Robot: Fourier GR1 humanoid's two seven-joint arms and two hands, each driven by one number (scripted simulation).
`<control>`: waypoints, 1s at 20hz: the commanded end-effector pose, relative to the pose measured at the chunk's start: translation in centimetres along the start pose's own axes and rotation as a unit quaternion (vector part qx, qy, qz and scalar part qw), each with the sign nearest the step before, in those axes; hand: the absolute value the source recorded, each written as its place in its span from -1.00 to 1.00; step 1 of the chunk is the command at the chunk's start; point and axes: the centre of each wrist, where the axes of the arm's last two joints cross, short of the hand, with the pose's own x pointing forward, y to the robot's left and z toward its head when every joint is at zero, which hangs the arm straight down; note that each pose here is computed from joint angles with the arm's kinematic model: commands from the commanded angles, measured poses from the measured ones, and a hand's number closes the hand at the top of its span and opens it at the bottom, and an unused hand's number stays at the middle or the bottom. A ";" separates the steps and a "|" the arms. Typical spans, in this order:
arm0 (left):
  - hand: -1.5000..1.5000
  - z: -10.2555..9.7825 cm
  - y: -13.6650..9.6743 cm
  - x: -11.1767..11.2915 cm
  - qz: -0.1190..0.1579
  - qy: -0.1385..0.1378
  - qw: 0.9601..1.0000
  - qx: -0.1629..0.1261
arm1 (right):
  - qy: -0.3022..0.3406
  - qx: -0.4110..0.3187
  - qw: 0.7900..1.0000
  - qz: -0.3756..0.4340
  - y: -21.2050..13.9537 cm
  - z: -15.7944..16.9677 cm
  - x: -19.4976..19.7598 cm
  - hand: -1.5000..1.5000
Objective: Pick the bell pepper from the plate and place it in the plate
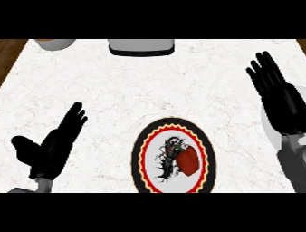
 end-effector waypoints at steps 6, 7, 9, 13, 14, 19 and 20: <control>0.00 -1.4 2.9 0.1 -0.103 0.020 0.989 0.102 | 0.022 0.376 0.926 -0.033 10.7 0.3 0.1 1.00; 0.00 -0.4 2.3 -1.2 -0.074 0.043 0.994 0.073 | -0.101 0.290 0.916 0.257 4.6 -2.0 6.9 1.00; 0.00 -0.4 2.6 -1.4 -0.079 0.053 0.992 0.086 | -0.158 0.302 0.868 0.361 5.0 -1.9 8.8 1.00; 0.00 -0.8 1.5 -2.0 -0.085 0.047 0.989 0.112 | -0.124 0.249 0.936 0.218 6.4 4.0 -4.5 1.00; 0.00 -0.8 1.0 -2.0 -0.079 0.044 0.990 0.108 | -0.067 0.214 0.964 0.142 5.2 4.0 -5.9 1.00; 0.00 -1.3 0.1 -2.1 -0.087 0.047 0.989 0.109 | -0.104 0.357 0.927 0.043 4.1 4.8 -9.7 -1.00; 0.00 -1.3 -0.1 -2.0 -0.095 0.046 0.989 0.106 | -0.095 0.401 0.906 0.091 3.8 5.3 -9.9 -1.00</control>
